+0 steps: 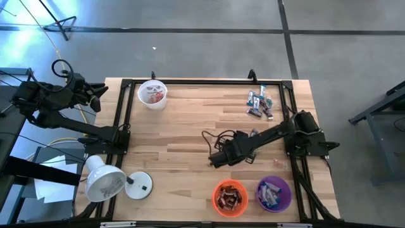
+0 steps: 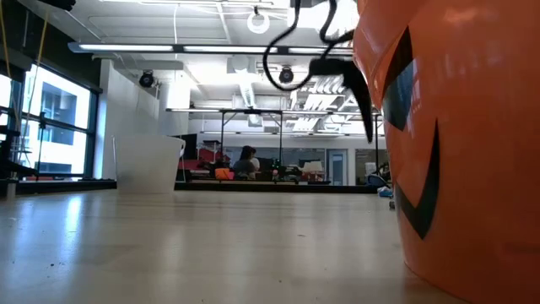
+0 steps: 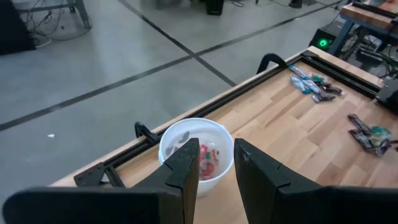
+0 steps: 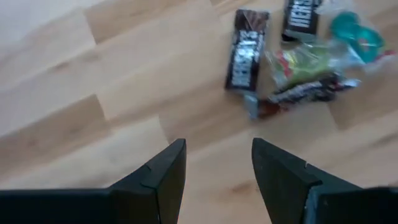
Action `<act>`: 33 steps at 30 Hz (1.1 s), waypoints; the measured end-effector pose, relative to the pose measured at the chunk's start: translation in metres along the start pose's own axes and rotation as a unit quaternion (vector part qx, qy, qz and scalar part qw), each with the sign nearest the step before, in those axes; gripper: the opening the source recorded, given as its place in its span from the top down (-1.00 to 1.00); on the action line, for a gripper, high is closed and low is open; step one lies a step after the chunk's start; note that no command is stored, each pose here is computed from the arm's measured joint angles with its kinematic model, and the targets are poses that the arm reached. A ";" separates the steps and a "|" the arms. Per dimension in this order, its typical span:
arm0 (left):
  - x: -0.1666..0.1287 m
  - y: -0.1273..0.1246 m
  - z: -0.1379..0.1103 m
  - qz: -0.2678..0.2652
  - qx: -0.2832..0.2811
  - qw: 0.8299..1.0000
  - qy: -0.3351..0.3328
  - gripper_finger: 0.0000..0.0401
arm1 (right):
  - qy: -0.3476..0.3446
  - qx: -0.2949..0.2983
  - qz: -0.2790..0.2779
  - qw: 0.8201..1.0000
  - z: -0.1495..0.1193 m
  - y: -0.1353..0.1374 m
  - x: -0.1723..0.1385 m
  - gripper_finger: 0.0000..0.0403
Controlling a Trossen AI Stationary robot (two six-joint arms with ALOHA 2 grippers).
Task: Organize candy in baskets
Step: Put the brown chocolate into the orange bucket
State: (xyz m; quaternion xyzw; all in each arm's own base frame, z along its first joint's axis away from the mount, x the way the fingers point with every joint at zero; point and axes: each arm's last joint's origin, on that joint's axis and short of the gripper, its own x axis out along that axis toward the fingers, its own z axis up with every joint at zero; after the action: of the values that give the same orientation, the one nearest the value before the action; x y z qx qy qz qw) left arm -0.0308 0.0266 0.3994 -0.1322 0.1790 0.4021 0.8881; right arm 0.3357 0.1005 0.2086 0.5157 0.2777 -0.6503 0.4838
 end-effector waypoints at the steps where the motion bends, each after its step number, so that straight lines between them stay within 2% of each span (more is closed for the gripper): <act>1: 0.000 0.000 0.000 0.000 0.001 1.000 0.000 0.56 | 0.000 0.005 -0.001 1.000 0.002 0.001 0.005 0.12; 8: 0.000 0.000 0.000 0.000 0.001 1.000 0.000 0.56 | -0.022 0.013 -0.052 0.998 0.020 -0.002 0.034 0.12; 12: 0.000 0.000 0.000 0.000 -0.007 1.000 0.000 0.56 | 0.001 0.012 -0.071 0.997 0.026 -0.008 0.044 0.12; 24: 0.000 0.000 0.001 0.006 -0.031 0.999 -0.008 0.56 | 0.046 0.003 -0.042 0.998 0.060 -0.022 0.065 0.12; 33: 0.000 0.000 0.001 0.008 -0.050 0.999 -0.010 0.56 | 0.096 0.008 0.000 0.995 0.070 -0.022 0.096 0.12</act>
State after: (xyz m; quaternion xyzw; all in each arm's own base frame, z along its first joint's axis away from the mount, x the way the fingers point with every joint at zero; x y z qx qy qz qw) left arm -0.0309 0.0271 0.4002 -0.1708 0.1508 0.4194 0.8788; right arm 0.2875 0.0154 0.1376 0.5795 0.3176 -0.5998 0.4512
